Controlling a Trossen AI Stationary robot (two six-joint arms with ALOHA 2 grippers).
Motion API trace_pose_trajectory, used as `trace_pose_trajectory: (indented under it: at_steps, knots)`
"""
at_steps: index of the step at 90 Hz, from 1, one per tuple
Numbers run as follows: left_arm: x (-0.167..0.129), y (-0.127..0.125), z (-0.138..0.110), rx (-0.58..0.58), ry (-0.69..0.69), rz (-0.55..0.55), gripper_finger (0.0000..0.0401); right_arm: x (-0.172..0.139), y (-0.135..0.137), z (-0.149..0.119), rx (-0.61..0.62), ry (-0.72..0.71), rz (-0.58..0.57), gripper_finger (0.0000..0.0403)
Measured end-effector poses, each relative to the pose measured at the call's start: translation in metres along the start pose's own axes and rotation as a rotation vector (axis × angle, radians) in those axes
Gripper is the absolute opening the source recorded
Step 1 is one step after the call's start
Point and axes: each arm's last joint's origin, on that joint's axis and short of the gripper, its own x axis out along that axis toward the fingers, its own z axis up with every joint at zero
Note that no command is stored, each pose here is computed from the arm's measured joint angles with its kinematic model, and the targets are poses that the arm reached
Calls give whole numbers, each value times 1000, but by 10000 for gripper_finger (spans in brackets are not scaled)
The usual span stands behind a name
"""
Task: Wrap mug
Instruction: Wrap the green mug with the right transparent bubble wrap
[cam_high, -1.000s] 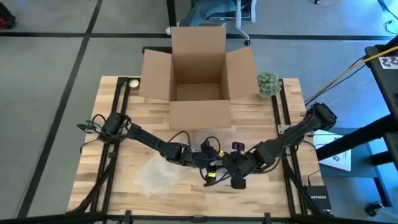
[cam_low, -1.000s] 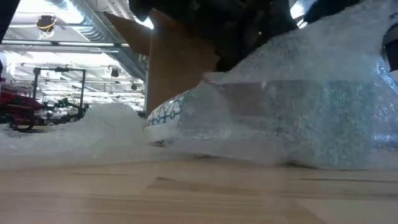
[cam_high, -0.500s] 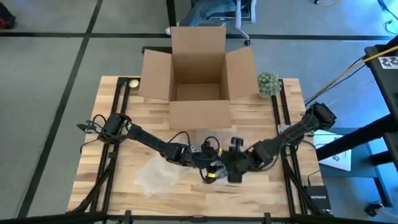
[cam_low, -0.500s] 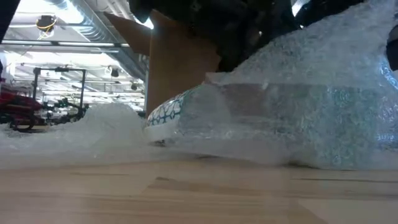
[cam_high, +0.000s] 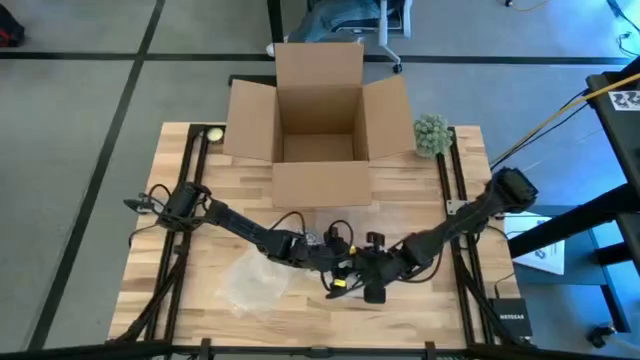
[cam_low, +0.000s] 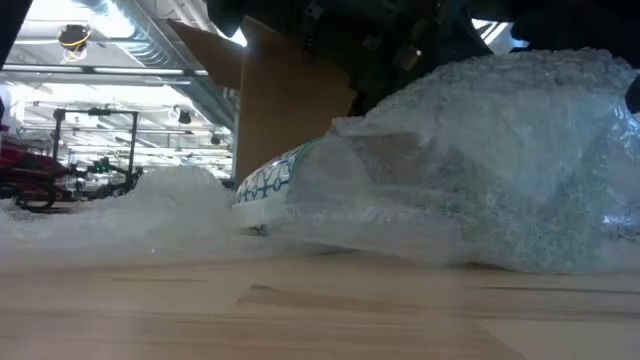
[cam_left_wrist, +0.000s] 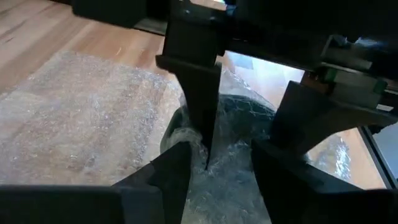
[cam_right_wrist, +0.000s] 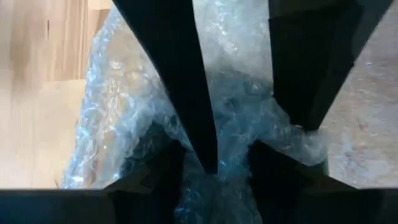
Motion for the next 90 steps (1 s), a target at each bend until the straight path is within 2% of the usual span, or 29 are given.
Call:
trace_pose_trajectory:
  at_steps: [23,30,43,57,69,80,90]
  knots:
    - [0,0,0,-2,2,1,153,-51,6,26,-56,118,-37,152]
    - [-1,-1,-1,1,3,-1,153,-54,6,31,-63,84,-55,152]
    - [-1,-1,-1,9,4,4,153,-32,0,28,-48,61,-54,152]
    - [0,-2,0,11,-2,-10,153,8,-7,10,-43,139,-16,152]
    - [-1,-3,0,15,-3,-10,153,12,-6,7,-63,167,-5,152]
    - [-1,-3,-1,15,-2,-9,153,-7,-4,17,-68,205,-8,152]
    - [-1,-2,-1,15,-1,2,153,-41,-1,33,-86,169,1,152]
